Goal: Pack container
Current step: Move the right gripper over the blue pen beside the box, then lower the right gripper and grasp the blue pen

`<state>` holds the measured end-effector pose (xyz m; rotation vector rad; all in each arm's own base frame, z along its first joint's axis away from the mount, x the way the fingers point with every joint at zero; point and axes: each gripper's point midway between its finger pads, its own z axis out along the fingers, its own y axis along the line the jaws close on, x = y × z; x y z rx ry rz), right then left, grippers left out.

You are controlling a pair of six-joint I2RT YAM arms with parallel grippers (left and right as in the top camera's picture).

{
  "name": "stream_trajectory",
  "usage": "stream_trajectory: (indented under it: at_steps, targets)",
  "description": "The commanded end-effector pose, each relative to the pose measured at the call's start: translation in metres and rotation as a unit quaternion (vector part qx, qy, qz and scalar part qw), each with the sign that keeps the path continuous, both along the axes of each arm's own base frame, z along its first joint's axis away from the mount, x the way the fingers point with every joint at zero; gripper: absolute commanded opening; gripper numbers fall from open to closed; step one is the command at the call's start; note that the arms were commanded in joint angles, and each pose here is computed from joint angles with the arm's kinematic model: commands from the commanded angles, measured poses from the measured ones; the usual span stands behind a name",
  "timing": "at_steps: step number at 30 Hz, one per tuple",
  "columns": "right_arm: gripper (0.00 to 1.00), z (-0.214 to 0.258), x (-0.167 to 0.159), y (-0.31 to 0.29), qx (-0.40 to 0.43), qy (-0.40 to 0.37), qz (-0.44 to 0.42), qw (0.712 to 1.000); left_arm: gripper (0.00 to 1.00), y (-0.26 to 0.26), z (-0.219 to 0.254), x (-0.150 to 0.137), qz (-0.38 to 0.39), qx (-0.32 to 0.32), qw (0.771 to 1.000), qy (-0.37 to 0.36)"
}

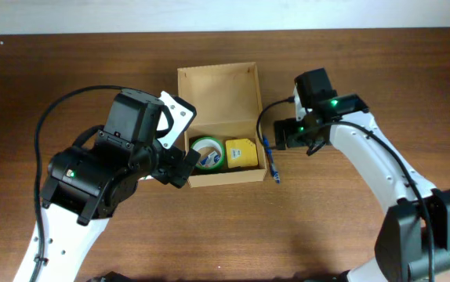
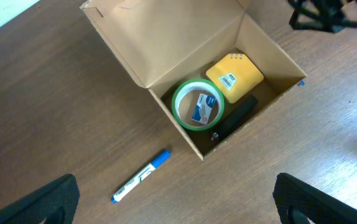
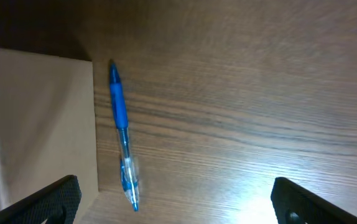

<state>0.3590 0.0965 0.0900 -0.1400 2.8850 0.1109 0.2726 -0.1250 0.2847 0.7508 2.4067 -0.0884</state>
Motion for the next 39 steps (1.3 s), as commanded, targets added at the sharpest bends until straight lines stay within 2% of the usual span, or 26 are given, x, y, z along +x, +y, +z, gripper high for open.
stream_trajectory:
  at_steps: [1, 5, 13, 21, 29, 33, 39]
  targets:
    - [0.99, -0.009, -0.005, 0.008, 0.019, 0.011, 0.003, 1.000, 1.00, 0.001, 0.011, -0.001, 0.001, -0.006, 1.000, -0.017]
    - [0.99, -0.014, -0.009, 0.022, 0.059, 0.017, 0.015, 0.998, 1.00, 0.000, 0.011, -0.001, 0.001, -0.006, 1.000, -0.017]
    - [0.99, -0.012, -0.011, 0.057, 0.069, 0.003, 0.047, 0.996, 1.00, 0.000, 0.011, -0.001, 0.001, -0.006, 1.000, -0.017]
    - [0.99, -0.015, -0.008, 0.054, 0.053, -0.001, 0.029, 0.998, 1.00, 0.000, 0.011, -0.001, 0.001, -0.006, 1.000, -0.017]
    - [1.00, -0.022, -0.019, 0.028, -0.013, 0.017, 0.030, 0.999, 0.99, 0.000, 0.011, -0.001, 0.001, -0.006, 1.000, -0.017]
    - [0.88, -0.030, -0.022, 0.027, -0.015, 0.020, 0.031, 0.999, 1.00, 0.000, 0.011, -0.001, 0.001, -0.006, 1.000, -0.017]
    - [0.77, -0.043, -0.027, 0.034, 0.003, 0.019, 0.060, 0.998, 1.00, 0.000, 0.011, -0.001, 0.001, -0.006, 1.000, -0.017]
